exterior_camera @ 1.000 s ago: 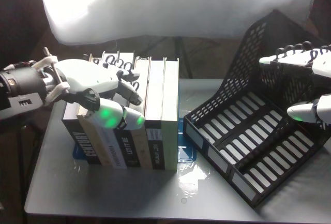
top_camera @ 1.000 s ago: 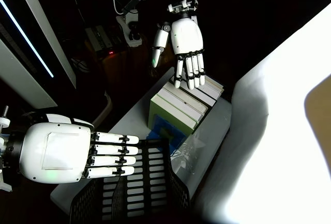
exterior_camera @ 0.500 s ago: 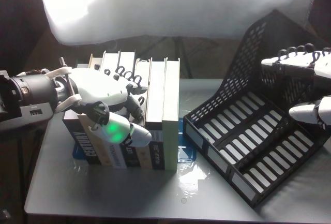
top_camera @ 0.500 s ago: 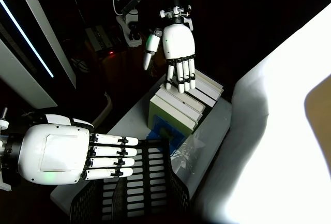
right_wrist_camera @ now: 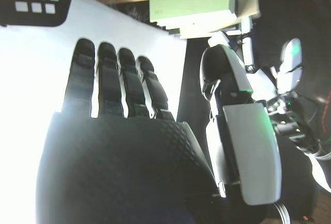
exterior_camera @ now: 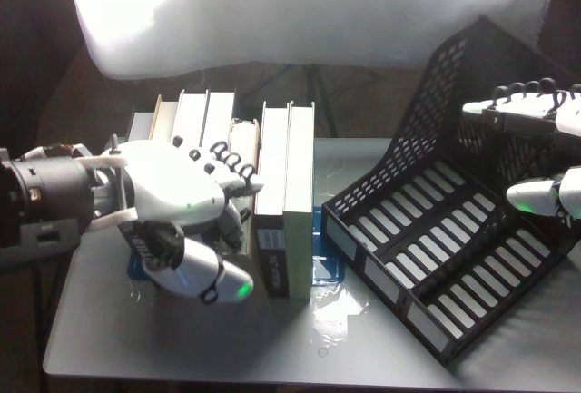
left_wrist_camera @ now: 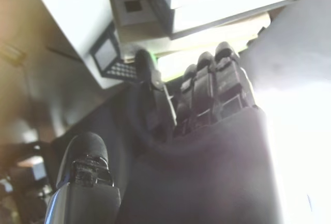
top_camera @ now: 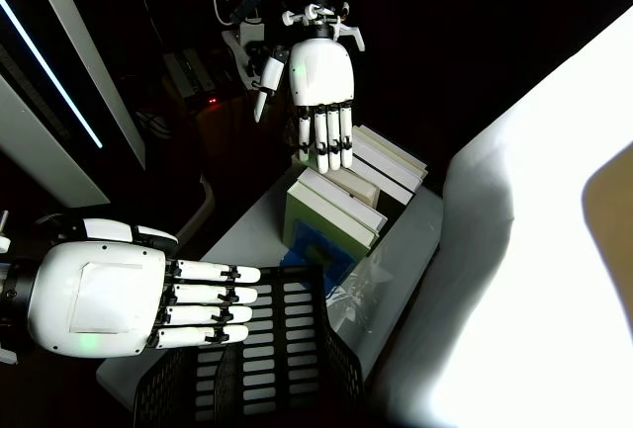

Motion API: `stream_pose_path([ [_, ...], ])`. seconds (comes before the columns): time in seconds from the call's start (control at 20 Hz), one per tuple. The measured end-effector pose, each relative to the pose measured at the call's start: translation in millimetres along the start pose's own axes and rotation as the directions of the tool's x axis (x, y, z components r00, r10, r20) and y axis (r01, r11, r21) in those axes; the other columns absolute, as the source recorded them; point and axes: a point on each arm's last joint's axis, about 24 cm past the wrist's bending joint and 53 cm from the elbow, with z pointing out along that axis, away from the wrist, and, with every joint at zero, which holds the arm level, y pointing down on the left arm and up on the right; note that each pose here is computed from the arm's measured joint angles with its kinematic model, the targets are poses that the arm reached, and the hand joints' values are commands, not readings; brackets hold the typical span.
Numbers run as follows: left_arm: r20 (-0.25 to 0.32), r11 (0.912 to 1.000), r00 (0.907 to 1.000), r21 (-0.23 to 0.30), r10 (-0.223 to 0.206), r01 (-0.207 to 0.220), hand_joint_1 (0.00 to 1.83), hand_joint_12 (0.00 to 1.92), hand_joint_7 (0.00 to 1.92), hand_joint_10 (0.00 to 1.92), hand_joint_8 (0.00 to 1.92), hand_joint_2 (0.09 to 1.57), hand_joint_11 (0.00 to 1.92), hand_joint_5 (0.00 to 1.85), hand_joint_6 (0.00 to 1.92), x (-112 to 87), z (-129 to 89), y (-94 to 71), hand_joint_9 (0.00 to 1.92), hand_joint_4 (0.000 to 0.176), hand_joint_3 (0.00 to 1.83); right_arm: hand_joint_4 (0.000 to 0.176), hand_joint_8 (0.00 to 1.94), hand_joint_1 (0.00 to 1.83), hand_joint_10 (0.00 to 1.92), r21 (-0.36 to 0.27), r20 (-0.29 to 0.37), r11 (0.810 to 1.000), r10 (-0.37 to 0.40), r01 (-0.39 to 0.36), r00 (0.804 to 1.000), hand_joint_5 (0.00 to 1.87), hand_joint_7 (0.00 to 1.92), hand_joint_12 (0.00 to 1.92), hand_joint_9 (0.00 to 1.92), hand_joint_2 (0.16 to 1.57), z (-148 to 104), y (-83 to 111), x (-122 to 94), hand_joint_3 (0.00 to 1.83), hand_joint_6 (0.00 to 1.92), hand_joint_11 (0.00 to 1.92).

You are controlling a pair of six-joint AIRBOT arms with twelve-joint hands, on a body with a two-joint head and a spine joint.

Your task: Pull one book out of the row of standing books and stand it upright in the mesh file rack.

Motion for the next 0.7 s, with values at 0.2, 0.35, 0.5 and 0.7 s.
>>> stream_pose_path([
  [0.2,-0.026,1.0000,0.9997,0.007,0.005,-0.004,0.00,0.00,0.00,0.00,0.00,1.23,0.00,0.54,0.01,13.3,-6.5,-3.1,0.00,0.000,0.00,0.000,0.00,0.56,0.00,-0.002,0.005,1.000,0.008,-0.008,1.000,0.00,0.00,0.00,0.00,1.33,-0.3,-0.1,-0.8,0.00,0.00,0.00],
  [0.35,-0.039,0.9999,0.9992,0.010,-0.006,0.006,0.00,0.00,0.00,0.00,0.00,1.24,0.00,0.50,0.00,21.4,-11.2,-2.5,0.00,0.000,0.00,0.000,0.00,0.59,0.00,0.005,0.002,1.000,0.011,-0.011,1.000,0.00,0.00,0.00,0.00,1.33,-1.1,-3.2,0.8,0.00,0.00,0.00],
  [0.5,-0.054,0.9996,0.9983,0.018,-0.021,0.022,0.00,0.00,0.00,0.00,0.00,1.25,0.00,0.48,0.00,30.2,-13.0,-4.1,0.00,0.000,0.00,0.000,0.00,0.61,0.00,0.002,0.007,1.000,0.018,-0.018,1.000,0.00,0.00,0.00,0.00,1.32,-1.1,-2.5,-0.4,0.00,0.00,0.00],
  [0.7,-0.070,0.9990,0.9973,0.035,-0.023,0.026,0.00,0.00,0.00,0.00,0.00,1.23,0.00,0.47,0.01,40.3,-15.0,-8.2,0.00,0.000,0.00,0.000,0.00,0.58,0.00,0.000,0.010,1.000,0.022,-0.022,1.000,0.00,0.00,0.00,0.00,1.33,-1.1,-2.2,-1.1,0.00,0.00,0.00],
])
